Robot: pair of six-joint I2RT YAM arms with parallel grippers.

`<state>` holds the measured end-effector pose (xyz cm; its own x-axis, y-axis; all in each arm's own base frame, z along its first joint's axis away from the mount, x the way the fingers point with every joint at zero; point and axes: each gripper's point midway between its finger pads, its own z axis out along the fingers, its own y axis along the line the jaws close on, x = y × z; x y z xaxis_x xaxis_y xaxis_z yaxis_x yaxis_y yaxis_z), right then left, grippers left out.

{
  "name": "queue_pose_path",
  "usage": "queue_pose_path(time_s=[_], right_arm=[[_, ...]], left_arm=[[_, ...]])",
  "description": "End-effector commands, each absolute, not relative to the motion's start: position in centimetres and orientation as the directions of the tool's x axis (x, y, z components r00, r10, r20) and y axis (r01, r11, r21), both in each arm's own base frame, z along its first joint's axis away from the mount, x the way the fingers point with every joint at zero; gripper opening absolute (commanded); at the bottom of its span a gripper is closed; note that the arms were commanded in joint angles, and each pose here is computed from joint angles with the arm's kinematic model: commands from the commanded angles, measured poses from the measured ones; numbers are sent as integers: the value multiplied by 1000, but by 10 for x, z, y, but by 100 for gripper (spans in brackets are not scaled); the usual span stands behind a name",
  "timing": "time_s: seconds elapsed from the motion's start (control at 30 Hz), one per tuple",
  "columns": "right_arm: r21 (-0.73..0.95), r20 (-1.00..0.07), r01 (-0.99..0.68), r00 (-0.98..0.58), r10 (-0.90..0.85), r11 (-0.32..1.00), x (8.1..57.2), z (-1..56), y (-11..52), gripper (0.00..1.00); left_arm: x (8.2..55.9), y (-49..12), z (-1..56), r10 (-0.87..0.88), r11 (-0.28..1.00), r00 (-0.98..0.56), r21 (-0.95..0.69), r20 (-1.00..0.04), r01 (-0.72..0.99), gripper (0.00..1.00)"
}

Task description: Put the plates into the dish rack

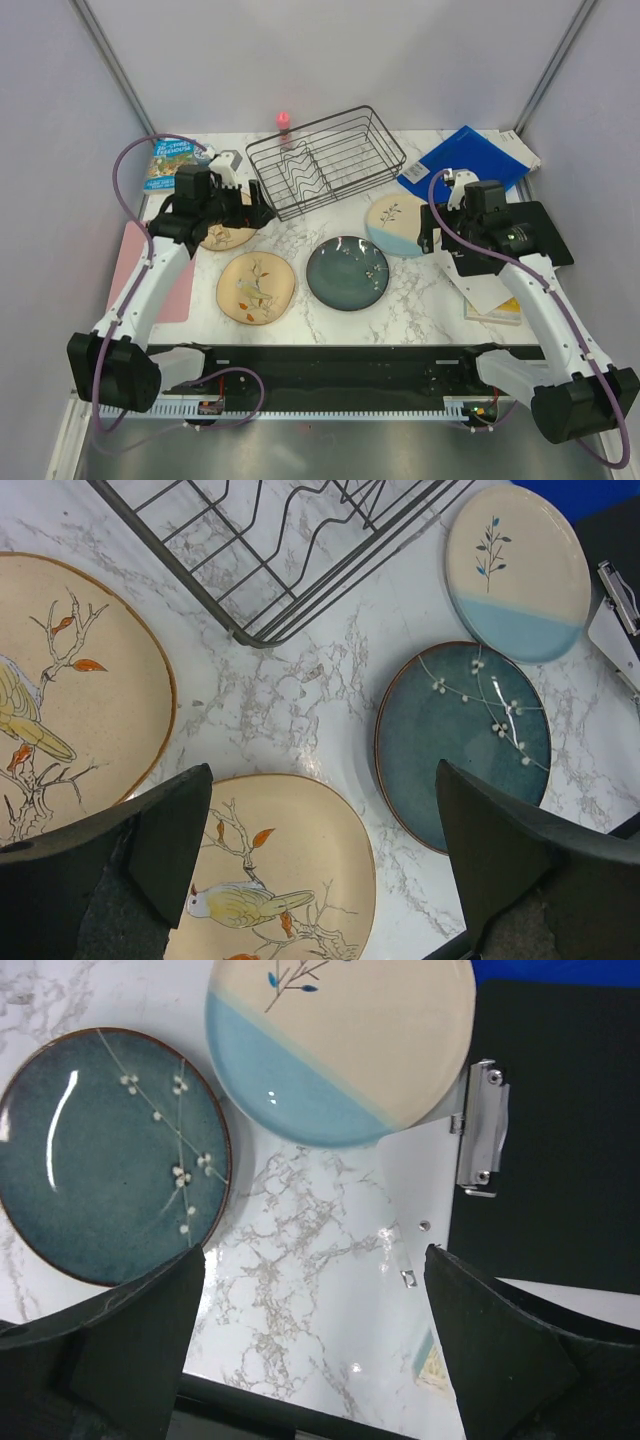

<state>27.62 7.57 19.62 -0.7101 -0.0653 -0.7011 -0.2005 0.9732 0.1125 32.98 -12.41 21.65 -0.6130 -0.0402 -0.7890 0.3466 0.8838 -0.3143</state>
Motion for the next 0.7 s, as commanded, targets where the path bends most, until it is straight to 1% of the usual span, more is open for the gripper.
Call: queue_pose_path(time_s=[0.0, 0.07, 0.1, 0.2, 0.23, 0.27, 0.3, 0.33, 0.4, 0.43, 0.47, 0.5, 0.63, 0.67], right_arm=[[213, -720, -237, -694, -12, 948, 269, 205, 86, 98], [271, -725, -311, -688, -19, 911, 267, 207, 101, 98], [343, -721, -377, -692, -16, 860, 261, 211, 118, 98], [487, -692, -395, -719, 68, 779, 268, 205, 145, 98], [556, -623, -323, -772, 127, 766, 265, 190, 149, 98], [588, -593, -293, -790, 156, 754, 266, 183, 150, 98], [616, -589, -289, -787, 184, 733, 271, 180, 153, 98], [645, -538, -234, -815, 215, 728, 265, 162, 152, 98], [665, -514, -209, -825, 236, 717, 263, 150, 152, 98], [681, -477, -188, -847, 234, 708, 254, 136, 154, 98], [691, -456, -170, -856, 242, 703, 251, 131, 154, 98], [696, -442, -160, -864, 242, 700, 249, 126, 155, 98], [692, -424, -154, -878, 224, 705, 250, 117, 155, 98], [693, -421, -153, -879, 223, 704, 251, 117, 156, 98]], left_arm=[[343, -139, 237, -16, 842, -588, -328, -809, 429, 100], [348, -142, 238, -3, 833, -589, -328, -808, 446, 100], [351, -144, 235, -2, 832, -604, -337, -797, 441, 100], [357, -152, 224, -31, 818, -655, -396, -755, 418, 100], [358, -157, 214, -31, 802, -679, -423, -734, 421, 100], [356, -165, 211, -22, 782, -690, -442, -724, 440, 100], [355, -170, 208, -12, 772, -699, -451, -715, 448, 100], [356, -175, 203, 4, 767, -706, -451, -708, 456, 100], [357, -190, 180, 36, 750, -751, -479, -659, 456, 100], [359, -195, 176, 38, 740, -766, -497, -642, 453, 97], [362, -200, 153, 43, 738, -811, -528, -584, 419, 96], [361, -204, 146, 39, 728, -831, -554, -555, 403, 95], [363, -212, 120, 114, 718, -822, -526, -558, 456, 86], [361, -213, 115, 120, 718, -828, -528, -547, 453, 86]])
